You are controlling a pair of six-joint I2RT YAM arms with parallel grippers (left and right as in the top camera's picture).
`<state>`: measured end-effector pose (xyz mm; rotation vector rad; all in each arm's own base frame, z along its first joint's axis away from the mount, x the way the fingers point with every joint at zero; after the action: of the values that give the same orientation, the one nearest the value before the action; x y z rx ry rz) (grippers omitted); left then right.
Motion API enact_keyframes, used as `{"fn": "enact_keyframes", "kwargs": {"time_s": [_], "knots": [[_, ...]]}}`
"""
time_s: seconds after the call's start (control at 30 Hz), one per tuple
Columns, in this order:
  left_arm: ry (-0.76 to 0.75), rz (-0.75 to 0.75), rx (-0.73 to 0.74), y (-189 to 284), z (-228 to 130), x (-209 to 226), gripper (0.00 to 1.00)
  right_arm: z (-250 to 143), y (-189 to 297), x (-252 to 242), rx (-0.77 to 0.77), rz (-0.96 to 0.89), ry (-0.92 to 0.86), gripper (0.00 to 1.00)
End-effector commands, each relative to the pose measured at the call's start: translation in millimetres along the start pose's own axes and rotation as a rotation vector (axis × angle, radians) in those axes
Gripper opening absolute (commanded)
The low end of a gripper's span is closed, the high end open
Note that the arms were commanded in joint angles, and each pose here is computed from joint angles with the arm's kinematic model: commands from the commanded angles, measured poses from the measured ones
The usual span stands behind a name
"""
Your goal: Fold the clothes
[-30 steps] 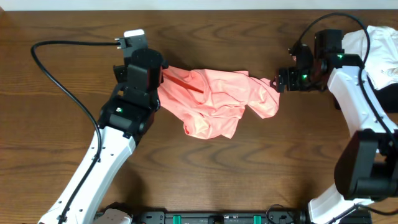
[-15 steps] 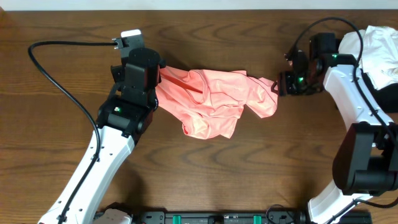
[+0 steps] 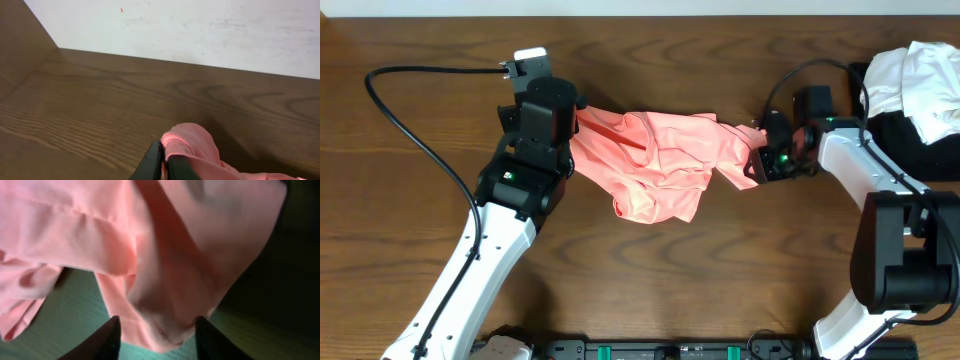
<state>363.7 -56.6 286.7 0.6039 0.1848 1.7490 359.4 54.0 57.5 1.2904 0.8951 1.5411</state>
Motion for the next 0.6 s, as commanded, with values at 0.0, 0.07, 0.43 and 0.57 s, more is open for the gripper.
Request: {"fn": "enact_keyframes", "kwargs": {"time_s": [0.0, 0.07, 0.43, 0.57], "knots": [[0.019, 0.036, -0.025, 6, 9, 11, 0.06, 0, -7, 2, -0.011, 0.013, 0.041, 0.43], [0.019, 0.035, -0.024, 6, 8, 11, 0.06, 3, -10, 1, -0.039, 0.014, 0.058, 0.43], [0.027, 0.032, -0.016, 6, 6, 10, 0.06, 9, -14, 0, -0.089, 0.016, 0.104, 0.02], [0.030, 0.032, -0.019, 6, 7, 10, 0.06, 18, -11, 2, -0.130, 0.018, 0.100, 0.01]]}}
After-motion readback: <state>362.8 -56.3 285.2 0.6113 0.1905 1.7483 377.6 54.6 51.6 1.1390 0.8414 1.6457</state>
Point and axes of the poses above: each gripper's point midway between its finger pads, its own y axis back along the fingers, its own x axis along the line the jaws close on, z = x × y, the point moved 4 cm from there along y, back along the fingers, and after that the axes turned 15 degrees about -y, right-handed, at the moved point
